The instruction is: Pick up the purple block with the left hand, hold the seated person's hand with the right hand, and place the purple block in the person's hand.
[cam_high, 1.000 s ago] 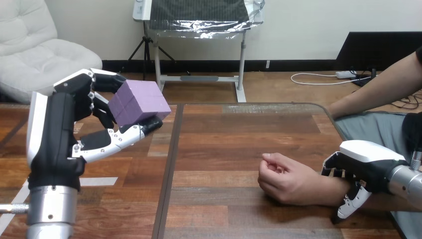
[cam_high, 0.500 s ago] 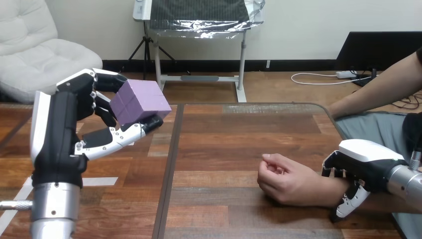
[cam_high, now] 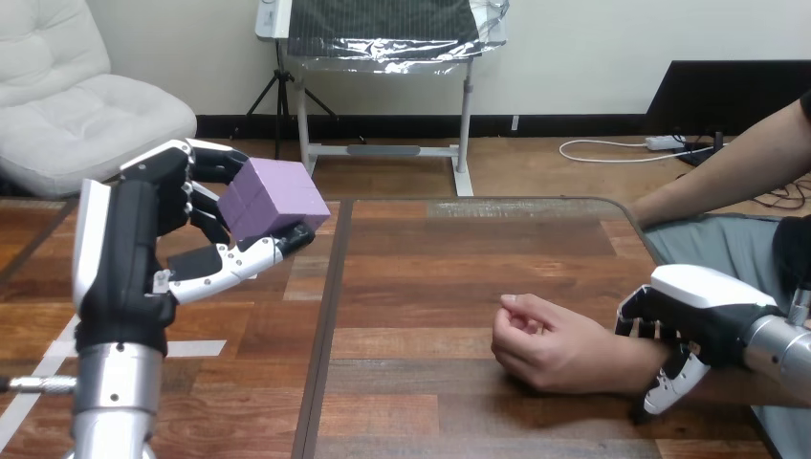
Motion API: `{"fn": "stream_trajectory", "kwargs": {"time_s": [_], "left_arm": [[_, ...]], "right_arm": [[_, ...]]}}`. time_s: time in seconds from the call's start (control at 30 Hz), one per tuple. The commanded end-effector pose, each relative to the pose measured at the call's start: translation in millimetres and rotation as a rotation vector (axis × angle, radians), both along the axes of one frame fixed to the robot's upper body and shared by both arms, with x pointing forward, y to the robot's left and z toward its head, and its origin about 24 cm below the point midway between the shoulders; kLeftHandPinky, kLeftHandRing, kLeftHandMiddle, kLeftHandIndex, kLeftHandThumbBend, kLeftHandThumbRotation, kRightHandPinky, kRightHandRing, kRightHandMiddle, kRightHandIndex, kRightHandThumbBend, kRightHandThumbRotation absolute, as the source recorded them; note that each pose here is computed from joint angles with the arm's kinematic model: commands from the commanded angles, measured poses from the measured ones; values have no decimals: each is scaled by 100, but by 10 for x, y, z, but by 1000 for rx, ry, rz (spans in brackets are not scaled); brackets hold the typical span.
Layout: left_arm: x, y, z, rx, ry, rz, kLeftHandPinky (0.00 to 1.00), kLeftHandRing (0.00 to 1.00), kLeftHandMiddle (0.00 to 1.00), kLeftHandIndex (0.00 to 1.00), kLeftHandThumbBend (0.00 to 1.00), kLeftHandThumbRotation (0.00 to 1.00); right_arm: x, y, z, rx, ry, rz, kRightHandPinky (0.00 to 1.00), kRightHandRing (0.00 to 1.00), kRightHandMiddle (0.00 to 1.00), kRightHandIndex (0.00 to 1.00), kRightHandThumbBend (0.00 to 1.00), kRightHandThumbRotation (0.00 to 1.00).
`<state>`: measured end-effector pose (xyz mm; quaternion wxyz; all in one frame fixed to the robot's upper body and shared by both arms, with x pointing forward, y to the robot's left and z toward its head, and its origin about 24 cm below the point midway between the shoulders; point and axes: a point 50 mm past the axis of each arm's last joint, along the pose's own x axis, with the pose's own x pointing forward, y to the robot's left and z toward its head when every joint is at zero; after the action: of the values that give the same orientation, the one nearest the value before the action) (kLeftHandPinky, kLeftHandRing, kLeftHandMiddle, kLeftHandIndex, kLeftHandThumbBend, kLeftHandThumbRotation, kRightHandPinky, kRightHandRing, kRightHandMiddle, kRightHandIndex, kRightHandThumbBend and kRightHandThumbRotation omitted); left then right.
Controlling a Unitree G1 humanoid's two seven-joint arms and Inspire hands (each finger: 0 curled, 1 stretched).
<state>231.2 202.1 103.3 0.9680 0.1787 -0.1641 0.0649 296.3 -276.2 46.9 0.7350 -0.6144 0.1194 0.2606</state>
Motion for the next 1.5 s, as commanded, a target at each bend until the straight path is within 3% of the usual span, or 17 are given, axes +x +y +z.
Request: {"fn": "stream_trajectory", "kwargs": {"time_s": [0.0,0.37,0.97,1.47], "left_arm": [[175,-87,121,-10,-63,-53,28,35,40,42,55,0],[353,-107,2,25,-25,-97,28,35,41,43,56,0],[616,-159,-179,52,69,-119,32,38,43,45,59,0],[789,-238,-275,17,118,-138,31,38,43,45,62,0]], "right_arm": [[-100,159,-196,91,60,23,29,36,46,54,87,0],[-52,183,-39,148,0,36,32,39,47,53,88,0],[1,258,209,213,-64,67,37,42,48,52,87,5],[6,325,340,238,-90,93,40,45,50,53,88,3]]}}
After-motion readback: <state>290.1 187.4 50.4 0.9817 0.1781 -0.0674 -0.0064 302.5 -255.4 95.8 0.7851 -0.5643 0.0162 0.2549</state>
